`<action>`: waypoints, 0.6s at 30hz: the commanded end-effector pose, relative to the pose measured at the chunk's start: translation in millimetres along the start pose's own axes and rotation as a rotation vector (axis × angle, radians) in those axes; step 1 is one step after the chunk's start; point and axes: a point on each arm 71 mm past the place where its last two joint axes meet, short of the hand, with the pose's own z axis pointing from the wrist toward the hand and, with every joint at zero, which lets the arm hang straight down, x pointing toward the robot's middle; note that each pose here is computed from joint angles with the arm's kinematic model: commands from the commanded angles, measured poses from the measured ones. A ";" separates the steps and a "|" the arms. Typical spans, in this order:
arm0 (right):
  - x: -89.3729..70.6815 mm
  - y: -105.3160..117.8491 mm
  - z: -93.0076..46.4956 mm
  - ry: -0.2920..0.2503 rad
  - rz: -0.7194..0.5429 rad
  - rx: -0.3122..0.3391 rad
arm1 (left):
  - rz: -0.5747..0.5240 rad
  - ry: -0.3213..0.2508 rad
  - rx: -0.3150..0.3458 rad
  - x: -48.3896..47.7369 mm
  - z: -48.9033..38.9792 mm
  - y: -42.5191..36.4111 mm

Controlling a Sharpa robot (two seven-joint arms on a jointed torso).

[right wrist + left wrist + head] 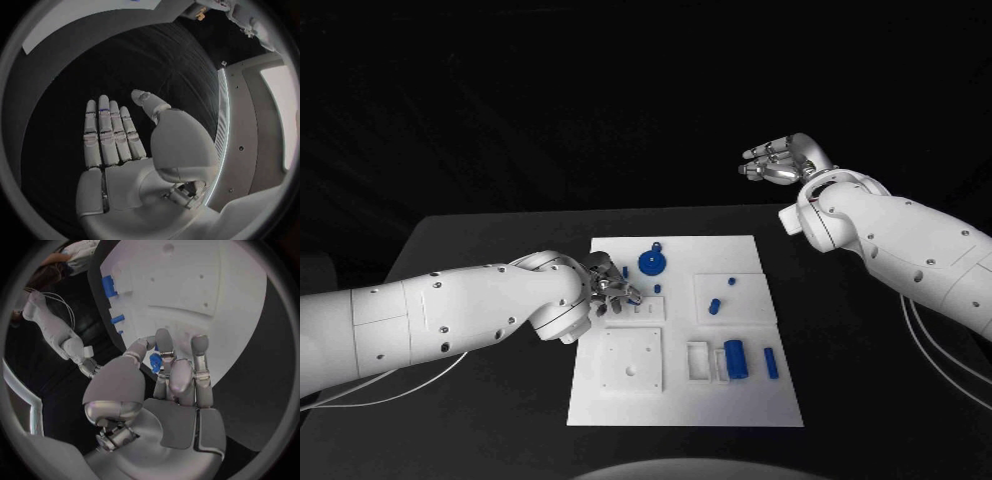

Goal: Assemble the parts on the task board

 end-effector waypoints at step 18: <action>-4.8 2.1 1.0 -0.062 0.145 -0.049 | 0.065 0.053 0.003 6.7 0.1 -1.8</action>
